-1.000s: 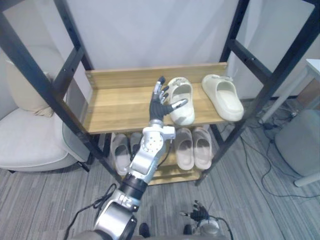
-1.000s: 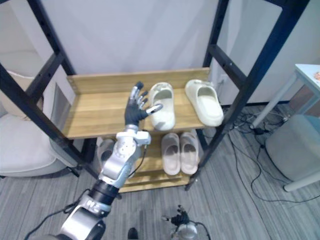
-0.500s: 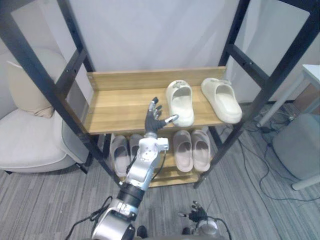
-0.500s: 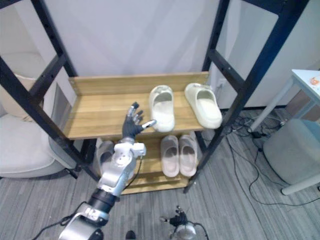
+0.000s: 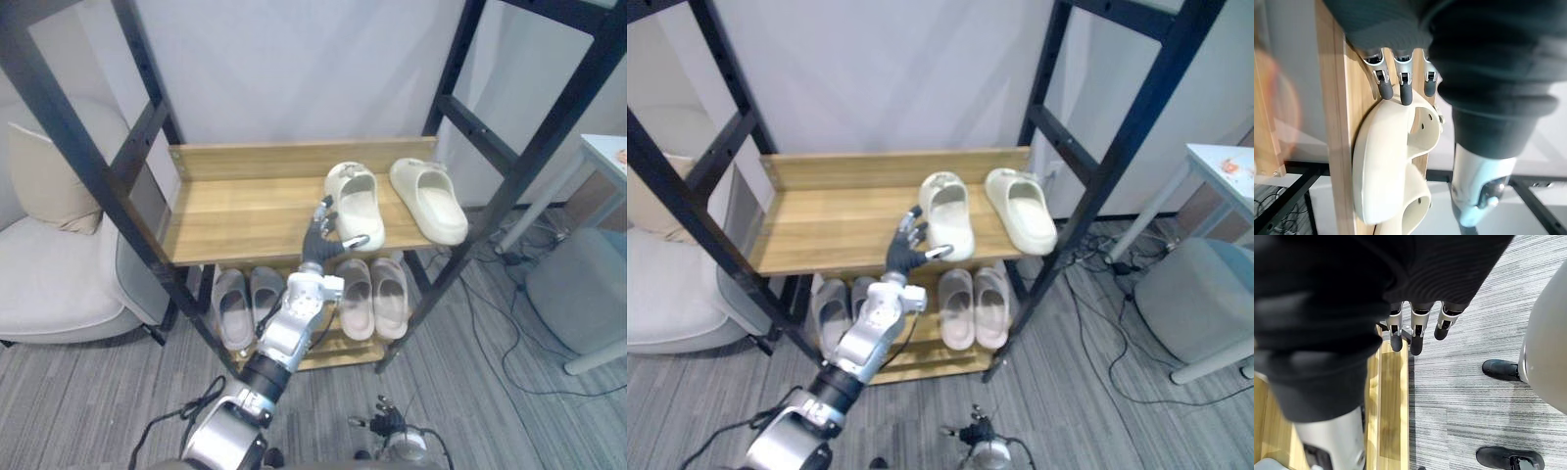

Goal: Organize the slippers on the shoe rack

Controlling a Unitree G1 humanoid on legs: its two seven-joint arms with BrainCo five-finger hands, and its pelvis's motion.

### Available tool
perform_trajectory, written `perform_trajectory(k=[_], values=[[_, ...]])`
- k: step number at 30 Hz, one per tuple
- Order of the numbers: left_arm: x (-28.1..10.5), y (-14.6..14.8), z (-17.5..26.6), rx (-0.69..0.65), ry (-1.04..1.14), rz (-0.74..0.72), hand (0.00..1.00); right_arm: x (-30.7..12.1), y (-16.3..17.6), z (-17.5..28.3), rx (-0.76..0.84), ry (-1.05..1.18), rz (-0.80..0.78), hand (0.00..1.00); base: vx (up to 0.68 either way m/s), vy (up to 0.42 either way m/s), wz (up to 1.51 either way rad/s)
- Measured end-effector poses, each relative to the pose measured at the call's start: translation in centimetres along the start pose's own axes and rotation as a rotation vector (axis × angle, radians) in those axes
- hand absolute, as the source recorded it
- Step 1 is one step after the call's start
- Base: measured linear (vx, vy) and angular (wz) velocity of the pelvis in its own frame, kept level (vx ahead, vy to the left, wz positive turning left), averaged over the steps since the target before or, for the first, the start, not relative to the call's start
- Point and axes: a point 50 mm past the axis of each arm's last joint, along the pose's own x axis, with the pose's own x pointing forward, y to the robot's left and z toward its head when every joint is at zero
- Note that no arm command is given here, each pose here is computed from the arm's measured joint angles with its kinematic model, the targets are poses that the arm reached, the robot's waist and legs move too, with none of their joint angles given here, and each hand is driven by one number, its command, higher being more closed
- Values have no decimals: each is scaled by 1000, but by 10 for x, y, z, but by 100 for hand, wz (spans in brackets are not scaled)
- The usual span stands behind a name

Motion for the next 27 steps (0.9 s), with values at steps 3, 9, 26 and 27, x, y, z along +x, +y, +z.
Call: perform_trajectory(k=[3, 9, 26, 27], values=[[5, -2, 1, 17, 4, -8, 0, 1, -1, 1, 3, 0, -3, 0, 6, 1, -4], [14, -8, 4, 57, 6, -36, 0, 3, -6, 2, 22, 11, -24, 0, 15, -1, -9], [20, -8, 6, 73, 14, -29, 0, 4, -11, 3, 52, 11, -46, 0, 0, -1, -2], [20, -8, 6, 73, 14, -29, 0, 4, -11, 3, 52, 11, -46, 0, 0, 0, 0]])
